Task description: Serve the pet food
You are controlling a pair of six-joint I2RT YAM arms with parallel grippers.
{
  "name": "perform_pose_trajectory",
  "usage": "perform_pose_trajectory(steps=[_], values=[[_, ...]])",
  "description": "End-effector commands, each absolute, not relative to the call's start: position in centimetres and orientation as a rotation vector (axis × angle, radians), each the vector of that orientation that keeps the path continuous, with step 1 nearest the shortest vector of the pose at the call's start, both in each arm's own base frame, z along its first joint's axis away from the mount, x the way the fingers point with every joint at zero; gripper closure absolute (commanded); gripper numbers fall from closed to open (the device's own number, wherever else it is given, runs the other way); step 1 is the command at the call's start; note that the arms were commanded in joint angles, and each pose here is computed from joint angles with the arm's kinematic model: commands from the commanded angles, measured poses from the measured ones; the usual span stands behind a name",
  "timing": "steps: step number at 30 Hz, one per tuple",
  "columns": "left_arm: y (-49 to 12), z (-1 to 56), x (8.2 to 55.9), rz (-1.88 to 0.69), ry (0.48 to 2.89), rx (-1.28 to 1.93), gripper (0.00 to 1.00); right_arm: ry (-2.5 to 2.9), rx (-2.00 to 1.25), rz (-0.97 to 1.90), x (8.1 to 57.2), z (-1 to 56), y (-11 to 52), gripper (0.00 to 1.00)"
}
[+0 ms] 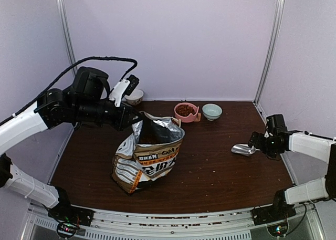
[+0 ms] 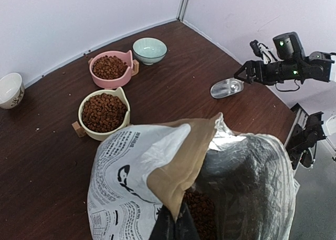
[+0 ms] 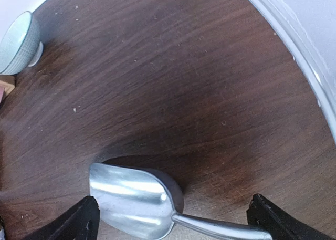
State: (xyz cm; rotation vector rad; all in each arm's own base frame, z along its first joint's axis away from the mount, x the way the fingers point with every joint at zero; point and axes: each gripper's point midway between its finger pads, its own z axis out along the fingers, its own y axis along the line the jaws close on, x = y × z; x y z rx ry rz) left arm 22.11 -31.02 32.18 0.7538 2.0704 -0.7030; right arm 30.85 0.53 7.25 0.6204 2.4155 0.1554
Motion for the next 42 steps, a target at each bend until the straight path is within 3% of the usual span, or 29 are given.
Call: perform_pose_trajectory(steps=[1,2,4,8,18,25,28,32,35,42], values=[[-31.2,37.6,22.1,-0.813,1.880,0.677,1.00,2.438,0.343,0.127,31.0,10.2,1.2,0.00],[-31.2,37.5,22.1,-0.812,1.882,0.677,1.00,2.449,0.313,0.183,30.8,10.4,2.0,0.00],[-31.1,37.4,22.0,-0.813,1.880,0.674,1.00,2.468,0.290,0.224,30.6,10.5,2.8,0.13],[-31.1,37.5,22.0,-0.818,1.874,0.674,1.00,2.482,0.275,0.229,30.0,10.7,3.1,0.29],[-30.8,37.0,21.8,-0.814,1.877,0.678,1.00,2.509,-0.018,0.692,27.0,11.1,12.0,0.43],[-30.8,36.8,21.6,-0.820,1.877,0.681,1.00,2.559,-0.026,0.655,26.1,7.6,13.7,0.43],[-30.8,36.6,21.5,-0.830,1.881,0.687,1.00,2.599,-0.026,0.573,26.0,6.1,13.6,0.35],[-30.9,36.3,21.3,-0.842,1.888,0.691,1.00,2.623,0.032,0.350,26.5,5.5,11.6,0.12],[-30.9,36.2,21.1,-0.848,1.892,0.691,1.00,2.583,0.092,0.231,27.0,7.2,10.0,0.07],[-30.8,36.2,21.1,-0.854,1.895,0.680,1.00,2.322,0.018,0.797,26.0,19.1,17.8,0.12]])
